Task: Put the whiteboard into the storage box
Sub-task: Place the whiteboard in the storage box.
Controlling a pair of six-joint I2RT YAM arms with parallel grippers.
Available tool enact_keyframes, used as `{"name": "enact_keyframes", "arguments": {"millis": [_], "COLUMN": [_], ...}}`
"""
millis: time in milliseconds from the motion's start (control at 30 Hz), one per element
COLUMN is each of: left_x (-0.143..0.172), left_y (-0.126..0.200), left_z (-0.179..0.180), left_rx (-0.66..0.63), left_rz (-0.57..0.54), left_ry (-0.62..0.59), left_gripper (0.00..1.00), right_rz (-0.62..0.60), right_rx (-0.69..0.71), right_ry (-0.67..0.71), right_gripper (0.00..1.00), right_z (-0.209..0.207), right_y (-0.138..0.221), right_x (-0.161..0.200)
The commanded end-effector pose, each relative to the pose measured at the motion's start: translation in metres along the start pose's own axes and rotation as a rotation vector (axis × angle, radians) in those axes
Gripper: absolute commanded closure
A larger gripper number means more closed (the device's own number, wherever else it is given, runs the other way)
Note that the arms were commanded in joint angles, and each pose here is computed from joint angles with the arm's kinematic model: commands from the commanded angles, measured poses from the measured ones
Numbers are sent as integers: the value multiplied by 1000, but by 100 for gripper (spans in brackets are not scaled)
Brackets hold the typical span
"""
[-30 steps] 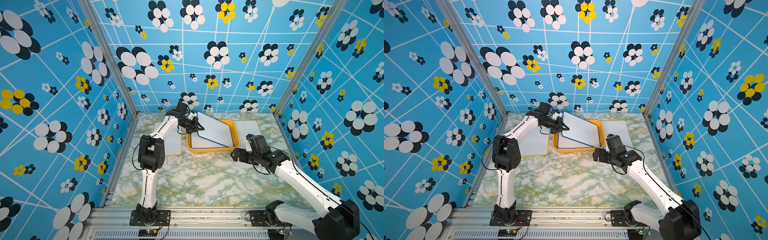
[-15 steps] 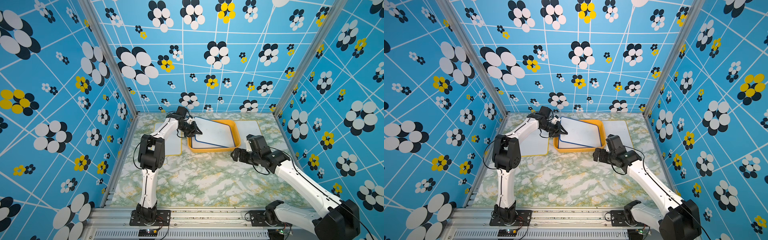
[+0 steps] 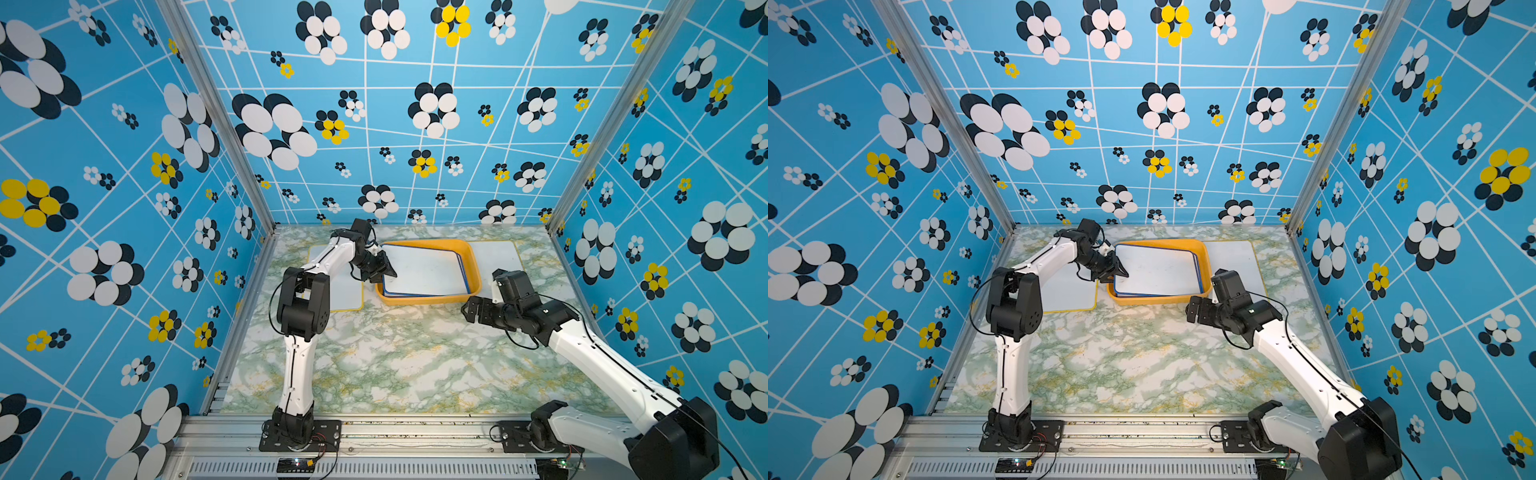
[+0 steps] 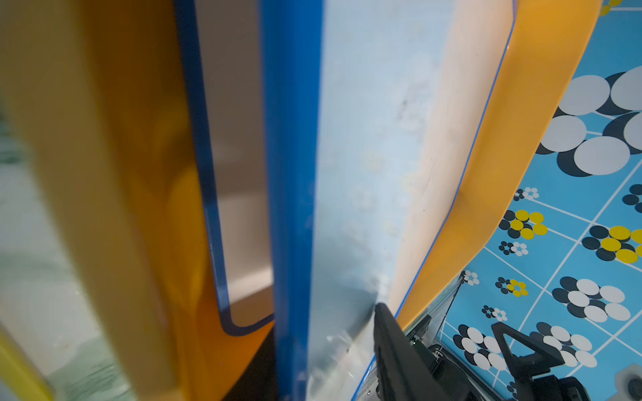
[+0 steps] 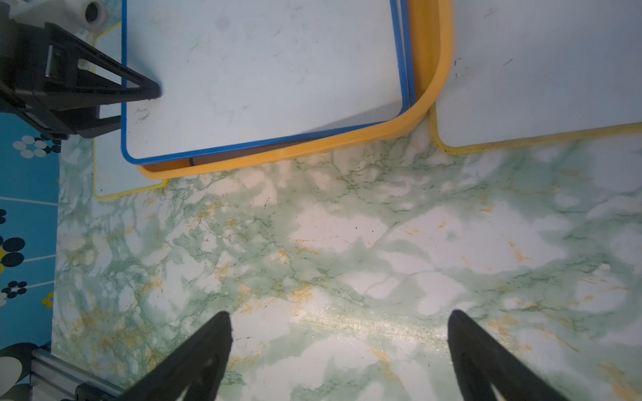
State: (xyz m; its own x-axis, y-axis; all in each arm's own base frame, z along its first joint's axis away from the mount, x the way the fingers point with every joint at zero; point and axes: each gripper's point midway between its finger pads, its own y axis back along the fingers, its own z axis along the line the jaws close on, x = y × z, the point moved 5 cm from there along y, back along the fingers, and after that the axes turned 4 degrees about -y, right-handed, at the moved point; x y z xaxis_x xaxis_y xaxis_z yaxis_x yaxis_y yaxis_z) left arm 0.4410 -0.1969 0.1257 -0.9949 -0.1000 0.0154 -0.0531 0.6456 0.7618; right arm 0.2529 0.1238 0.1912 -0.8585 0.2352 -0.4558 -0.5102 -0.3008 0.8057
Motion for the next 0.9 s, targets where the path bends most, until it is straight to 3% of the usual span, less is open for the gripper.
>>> {"name": "enact_keyframes", "arguments": {"millis": [0, 267, 567, 867], "left_x": [0, -3, -4, -10], "left_y": [-2, -1, -1, -3], "left_z": [9, 11, 14, 14], "left_rx": [-29, -62, -77, -91], "left_rz": [20, 21, 23, 32], "left_ry": [18, 13, 15, 18], "left_gripper": [60, 58, 58, 58], "right_rz": [-28, -82, -106, -107], "right_rx": [23, 167, 165, 114], "right_ry": [-10, 42, 3, -1], "right_gripper": [1, 1, 9, 11], "right_z": [0, -7, -12, -12], "right_y": [-1, -14, -50, -88], "right_x": [-10, -41, -76, -97]}}
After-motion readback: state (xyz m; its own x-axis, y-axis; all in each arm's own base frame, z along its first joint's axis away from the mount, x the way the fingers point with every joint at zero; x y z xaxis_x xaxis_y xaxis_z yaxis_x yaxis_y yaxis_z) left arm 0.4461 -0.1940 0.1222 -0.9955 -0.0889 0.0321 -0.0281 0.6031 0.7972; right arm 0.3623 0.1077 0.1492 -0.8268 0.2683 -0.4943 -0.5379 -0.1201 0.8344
